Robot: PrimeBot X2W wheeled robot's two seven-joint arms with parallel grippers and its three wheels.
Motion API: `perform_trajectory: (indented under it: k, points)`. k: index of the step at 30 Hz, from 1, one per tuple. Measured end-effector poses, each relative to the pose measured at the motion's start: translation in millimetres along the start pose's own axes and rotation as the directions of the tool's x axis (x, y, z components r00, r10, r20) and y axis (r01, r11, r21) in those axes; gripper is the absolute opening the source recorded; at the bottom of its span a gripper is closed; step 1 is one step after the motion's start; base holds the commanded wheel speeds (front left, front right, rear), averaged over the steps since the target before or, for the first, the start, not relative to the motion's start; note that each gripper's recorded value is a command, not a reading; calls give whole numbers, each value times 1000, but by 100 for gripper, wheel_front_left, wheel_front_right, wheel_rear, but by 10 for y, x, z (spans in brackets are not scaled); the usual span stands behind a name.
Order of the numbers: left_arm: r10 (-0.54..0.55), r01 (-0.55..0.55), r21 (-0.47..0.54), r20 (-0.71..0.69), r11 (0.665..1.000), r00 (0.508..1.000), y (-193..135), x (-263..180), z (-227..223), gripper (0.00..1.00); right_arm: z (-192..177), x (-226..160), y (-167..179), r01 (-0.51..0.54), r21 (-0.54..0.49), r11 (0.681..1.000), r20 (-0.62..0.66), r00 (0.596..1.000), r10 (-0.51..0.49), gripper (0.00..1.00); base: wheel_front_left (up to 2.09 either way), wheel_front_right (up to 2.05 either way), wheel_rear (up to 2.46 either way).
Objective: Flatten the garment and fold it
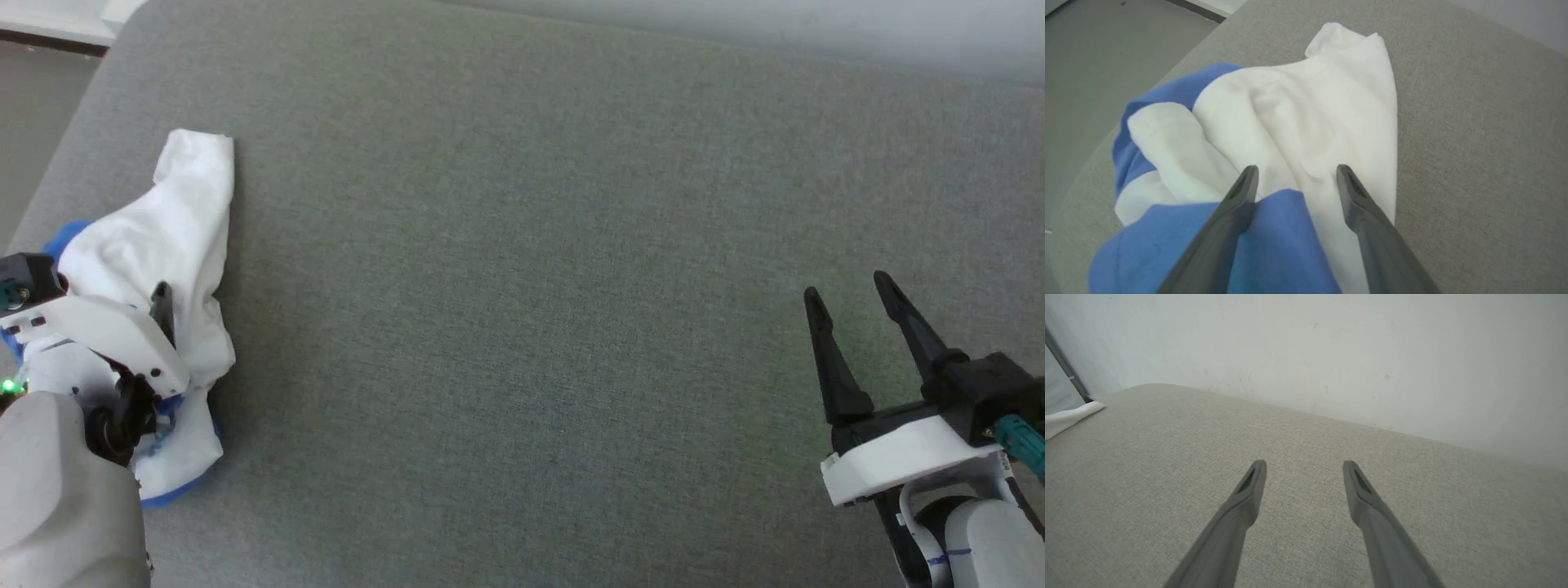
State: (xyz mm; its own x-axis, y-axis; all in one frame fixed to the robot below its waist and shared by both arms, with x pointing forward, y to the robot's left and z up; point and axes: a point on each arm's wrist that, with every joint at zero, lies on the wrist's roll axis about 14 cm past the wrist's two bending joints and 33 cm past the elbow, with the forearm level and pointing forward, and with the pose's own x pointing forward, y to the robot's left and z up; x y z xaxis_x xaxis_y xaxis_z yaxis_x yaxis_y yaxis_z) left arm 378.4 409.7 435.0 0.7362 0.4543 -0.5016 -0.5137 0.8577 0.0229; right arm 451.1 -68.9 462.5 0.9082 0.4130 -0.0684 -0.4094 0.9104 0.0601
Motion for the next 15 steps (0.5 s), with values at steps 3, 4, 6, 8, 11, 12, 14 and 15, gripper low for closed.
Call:
perform_trajectory:
  k: [3, 4, 6, 8, 11, 12, 14, 15]
  points:
    - [5, -12, -47, -135, 999, 991, 6, 72, -263, 100, -66, 31, -36, 1, 7, 1000, -12, 1000, -1, 100, 0, 0, 0]
    - [7, -17, -55, -173, 998, 985, 9, 87, -333, 100, -90, 39, -44, 1, 8, 1000, -17, 1000, 0, 100, 0, 0, 0]
    - [10, -28, -70, -248, 997, 969, 12, 107, -470, 100, -124, 61, -62, 1, 9, 1000, -22, 1000, -1, 100, 0, 0, 0]
    - [12, -39, -87, -295, 995, 955, 22, 126, -523, 100, -145, 79, -76, 2, 15, 1000, -22, 1000, -2, 100, 0, 0, 0]
    - [5, -44, -103, -352, 994, 936, 24, 147, -541, 0, -191, 96, -85, -1, 16, 1000, -31, 1000, 2, 100, 0, 0, 0]
    - [7, -46, -99, -366, 994, 931, 36, 146, -543, 0, -196, 105, -82, -3, 18, 1000, -31, 999, 4, 100, 0, 0, 0]
    - [11, -54, -97, -398, 994, 917, 77, 128, -574, 0, -202, 121, -64, -9, 22, 1000, -31, 999, 10, 100, 0, 0, 0]
    - [6, -51, -102, -402, 993, 915, 82, 122, -572, 0, -198, 129, -52, -13, 24, 1000, -29, 999, 14, 100, 0, 0, 0]
